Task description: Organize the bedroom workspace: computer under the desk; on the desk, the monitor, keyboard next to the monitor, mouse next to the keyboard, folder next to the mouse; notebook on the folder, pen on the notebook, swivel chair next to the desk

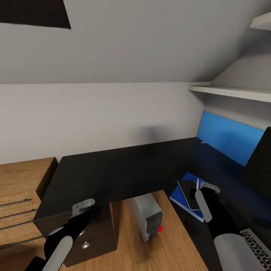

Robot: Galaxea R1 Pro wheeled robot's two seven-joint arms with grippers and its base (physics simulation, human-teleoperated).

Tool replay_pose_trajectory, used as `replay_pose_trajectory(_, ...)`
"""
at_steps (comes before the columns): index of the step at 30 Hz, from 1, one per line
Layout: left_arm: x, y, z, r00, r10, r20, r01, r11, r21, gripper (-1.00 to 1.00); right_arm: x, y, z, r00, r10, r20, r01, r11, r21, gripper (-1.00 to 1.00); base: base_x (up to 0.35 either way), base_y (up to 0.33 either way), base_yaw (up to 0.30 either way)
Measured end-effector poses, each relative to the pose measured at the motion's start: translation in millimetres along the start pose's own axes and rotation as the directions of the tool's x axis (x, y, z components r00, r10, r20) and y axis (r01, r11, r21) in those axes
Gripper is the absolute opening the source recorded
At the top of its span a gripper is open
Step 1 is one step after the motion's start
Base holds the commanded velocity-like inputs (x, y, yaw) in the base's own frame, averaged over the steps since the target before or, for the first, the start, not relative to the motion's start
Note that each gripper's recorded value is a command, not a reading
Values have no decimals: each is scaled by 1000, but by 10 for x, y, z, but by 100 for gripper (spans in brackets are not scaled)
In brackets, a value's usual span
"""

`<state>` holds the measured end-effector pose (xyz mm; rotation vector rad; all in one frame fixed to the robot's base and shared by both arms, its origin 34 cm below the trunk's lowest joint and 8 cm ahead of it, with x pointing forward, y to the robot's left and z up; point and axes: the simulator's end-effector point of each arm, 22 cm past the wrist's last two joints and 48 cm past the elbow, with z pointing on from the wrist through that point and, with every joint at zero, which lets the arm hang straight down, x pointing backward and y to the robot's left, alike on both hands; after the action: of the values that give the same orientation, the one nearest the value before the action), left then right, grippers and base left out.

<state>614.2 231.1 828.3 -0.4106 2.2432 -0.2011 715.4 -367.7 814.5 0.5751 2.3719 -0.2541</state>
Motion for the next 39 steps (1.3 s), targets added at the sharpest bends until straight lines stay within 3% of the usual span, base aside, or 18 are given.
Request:
replay_pose_trajectory(17, 97, 38, 91, 1000, 0, 1, 0, 1000, 0, 100, 91, 21, 102, 1000, -2, 2, 2, 1000, -2, -100, 0, 0, 0)
replay_pose_trajectory(18, 97, 38, 91, 1000, 0, 1, 0, 1000, 0, 100, 91, 21, 102, 1000, -2, 2, 2, 1000, -2, 100, 0, 0, 0)
replay_pose_trajectory(32, 109, 29, 90, 1000, 2, -2, -2, 1000, 2, 100, 45, 30, 80, 1000, 1, 13, -1, 1000, -6, 100, 0, 0, 0)
replay_pose_trajectory(39, 62, 12, 36, 1000, 5, -8, -5, 1000, 0, 100, -361, 189, -232, 994, 28, 104, -23, 998, -50, 100, 0, 0, 0)
